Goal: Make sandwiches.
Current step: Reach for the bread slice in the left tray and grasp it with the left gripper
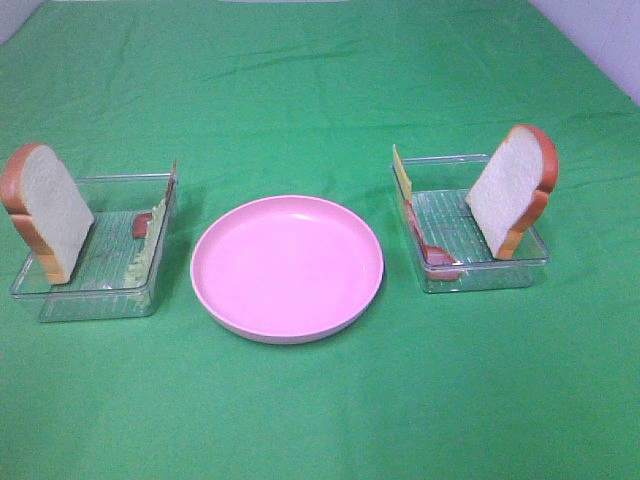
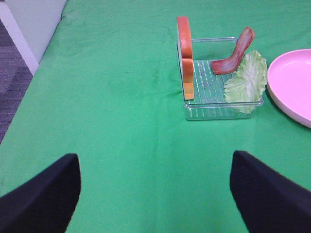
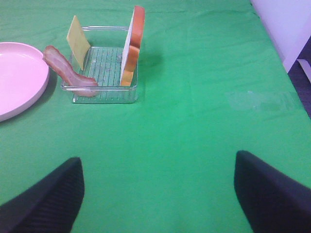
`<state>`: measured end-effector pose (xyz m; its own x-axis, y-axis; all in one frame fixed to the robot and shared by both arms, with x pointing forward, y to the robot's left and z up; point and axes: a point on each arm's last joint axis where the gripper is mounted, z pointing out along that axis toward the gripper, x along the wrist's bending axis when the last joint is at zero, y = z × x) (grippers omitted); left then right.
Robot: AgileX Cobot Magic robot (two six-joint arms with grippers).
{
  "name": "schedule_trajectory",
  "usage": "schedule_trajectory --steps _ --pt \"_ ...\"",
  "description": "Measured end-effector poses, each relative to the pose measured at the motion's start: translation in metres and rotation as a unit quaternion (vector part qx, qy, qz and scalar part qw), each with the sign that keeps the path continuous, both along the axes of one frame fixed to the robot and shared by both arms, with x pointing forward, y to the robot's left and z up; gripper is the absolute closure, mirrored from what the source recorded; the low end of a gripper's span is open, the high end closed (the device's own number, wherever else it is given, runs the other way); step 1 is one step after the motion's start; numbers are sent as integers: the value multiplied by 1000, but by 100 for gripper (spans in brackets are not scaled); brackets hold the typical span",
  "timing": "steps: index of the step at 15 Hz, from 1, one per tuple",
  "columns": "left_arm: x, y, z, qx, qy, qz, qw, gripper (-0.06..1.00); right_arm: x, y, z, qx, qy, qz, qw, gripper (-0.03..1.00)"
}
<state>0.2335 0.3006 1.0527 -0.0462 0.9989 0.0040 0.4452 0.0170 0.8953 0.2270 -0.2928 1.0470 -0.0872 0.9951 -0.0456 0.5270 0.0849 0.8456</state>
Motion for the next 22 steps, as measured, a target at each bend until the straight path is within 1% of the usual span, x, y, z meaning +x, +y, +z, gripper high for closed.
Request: schedule_trajectory --steps 22 --pt "0 0 0 0 0 0 1000 15 0 0 0 0 0 0 1000 17"
